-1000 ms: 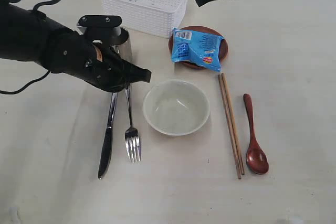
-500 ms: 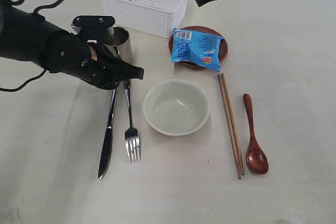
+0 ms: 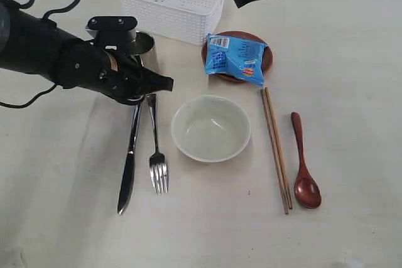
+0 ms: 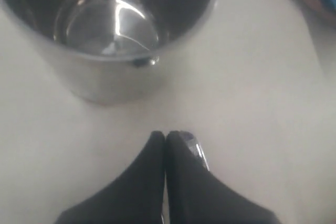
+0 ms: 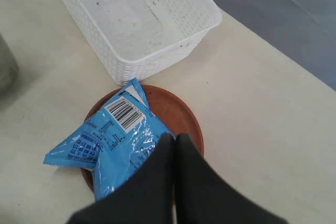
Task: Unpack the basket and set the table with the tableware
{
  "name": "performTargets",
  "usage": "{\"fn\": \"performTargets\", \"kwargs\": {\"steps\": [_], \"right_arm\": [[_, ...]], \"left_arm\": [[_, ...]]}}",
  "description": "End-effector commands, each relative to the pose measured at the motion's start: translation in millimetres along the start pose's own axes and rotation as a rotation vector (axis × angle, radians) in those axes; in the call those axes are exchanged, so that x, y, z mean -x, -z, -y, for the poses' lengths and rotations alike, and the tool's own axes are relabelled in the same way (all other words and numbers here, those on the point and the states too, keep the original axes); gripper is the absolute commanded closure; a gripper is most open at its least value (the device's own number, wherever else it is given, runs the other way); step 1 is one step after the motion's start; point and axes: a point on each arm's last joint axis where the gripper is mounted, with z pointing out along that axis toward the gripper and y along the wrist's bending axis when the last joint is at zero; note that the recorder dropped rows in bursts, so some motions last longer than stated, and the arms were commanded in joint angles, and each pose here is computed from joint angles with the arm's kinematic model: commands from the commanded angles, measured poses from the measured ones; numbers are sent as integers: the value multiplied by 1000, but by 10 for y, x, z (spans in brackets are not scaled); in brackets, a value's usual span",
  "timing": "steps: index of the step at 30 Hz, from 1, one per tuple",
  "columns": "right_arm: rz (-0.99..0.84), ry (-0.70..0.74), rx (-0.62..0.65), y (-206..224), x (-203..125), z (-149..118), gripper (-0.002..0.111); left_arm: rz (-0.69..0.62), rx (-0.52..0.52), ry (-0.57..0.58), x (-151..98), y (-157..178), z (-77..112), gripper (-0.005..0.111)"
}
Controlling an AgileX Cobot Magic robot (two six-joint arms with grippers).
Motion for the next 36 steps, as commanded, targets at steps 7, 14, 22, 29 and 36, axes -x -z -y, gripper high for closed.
{"fn": "performTargets", "kwargs": {"steps": [7, 14, 22, 29, 36], "right_arm": [[9, 7, -7, 26, 3, 25, 109], [11, 7, -7, 26, 5, 25, 109], [12, 7, -7, 26, 6, 25, 109], [14, 7, -7, 26, 8, 25, 109], [17, 7, -8, 26, 10, 25, 109]], "left_arm": [[-16, 7, -7, -34, -72, -20, 107], [-2, 2, -8, -26, -84, -17, 107], [-16, 7, -5, -66, -150, -32, 107], [4, 0, -3, -48, -149, -25, 107], [16, -6, -6, -40, -149, -12, 107]]}}
